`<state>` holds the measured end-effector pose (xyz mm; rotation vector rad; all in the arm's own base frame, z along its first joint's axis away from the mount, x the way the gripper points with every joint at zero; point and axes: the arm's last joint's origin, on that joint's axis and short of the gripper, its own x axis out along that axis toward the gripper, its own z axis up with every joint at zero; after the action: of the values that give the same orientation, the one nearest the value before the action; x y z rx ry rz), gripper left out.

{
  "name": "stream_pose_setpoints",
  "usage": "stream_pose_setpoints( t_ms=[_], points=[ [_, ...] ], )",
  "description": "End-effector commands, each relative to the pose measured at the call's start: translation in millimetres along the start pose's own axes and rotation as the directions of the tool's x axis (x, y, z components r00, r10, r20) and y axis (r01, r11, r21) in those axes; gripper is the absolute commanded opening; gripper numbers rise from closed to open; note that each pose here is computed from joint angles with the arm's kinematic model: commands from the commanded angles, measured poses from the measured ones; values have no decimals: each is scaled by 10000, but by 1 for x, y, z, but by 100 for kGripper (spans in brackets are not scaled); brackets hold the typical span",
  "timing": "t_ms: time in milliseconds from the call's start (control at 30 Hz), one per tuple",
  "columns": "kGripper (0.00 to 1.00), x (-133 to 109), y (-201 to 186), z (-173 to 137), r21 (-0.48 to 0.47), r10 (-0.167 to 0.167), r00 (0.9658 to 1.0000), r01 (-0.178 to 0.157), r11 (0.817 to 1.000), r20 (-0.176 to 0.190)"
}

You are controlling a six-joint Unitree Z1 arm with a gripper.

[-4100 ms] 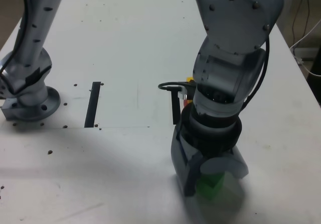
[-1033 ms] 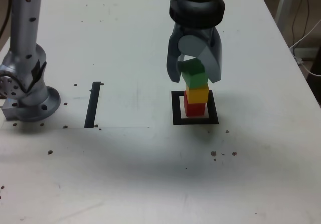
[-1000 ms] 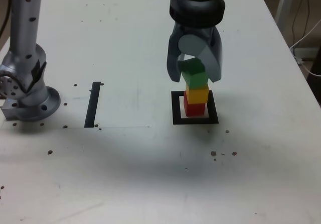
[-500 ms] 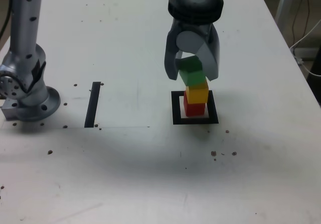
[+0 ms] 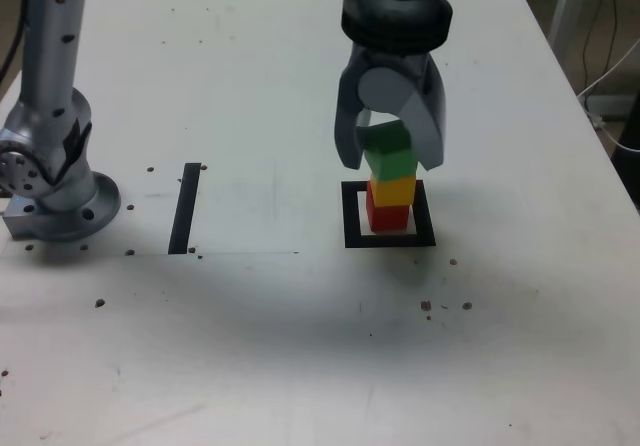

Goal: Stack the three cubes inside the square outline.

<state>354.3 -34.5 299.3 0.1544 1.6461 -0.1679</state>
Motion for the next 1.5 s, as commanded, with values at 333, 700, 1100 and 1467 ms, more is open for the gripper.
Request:
stream_pose_setpoints(
  t_ms=[333,700,1100,1467],
  points=[
    [41,5,4,1,-131,-90,9999,89,9999,-75],
    [97,6,5,0,-118,22,10000,-23,9999,-68],
    [99,-5,5,-8,-169,352,9992,-349,9992,177],
    [99,-21,-3,-45,-204,411,9988,-405,9990,282]
  ],
)
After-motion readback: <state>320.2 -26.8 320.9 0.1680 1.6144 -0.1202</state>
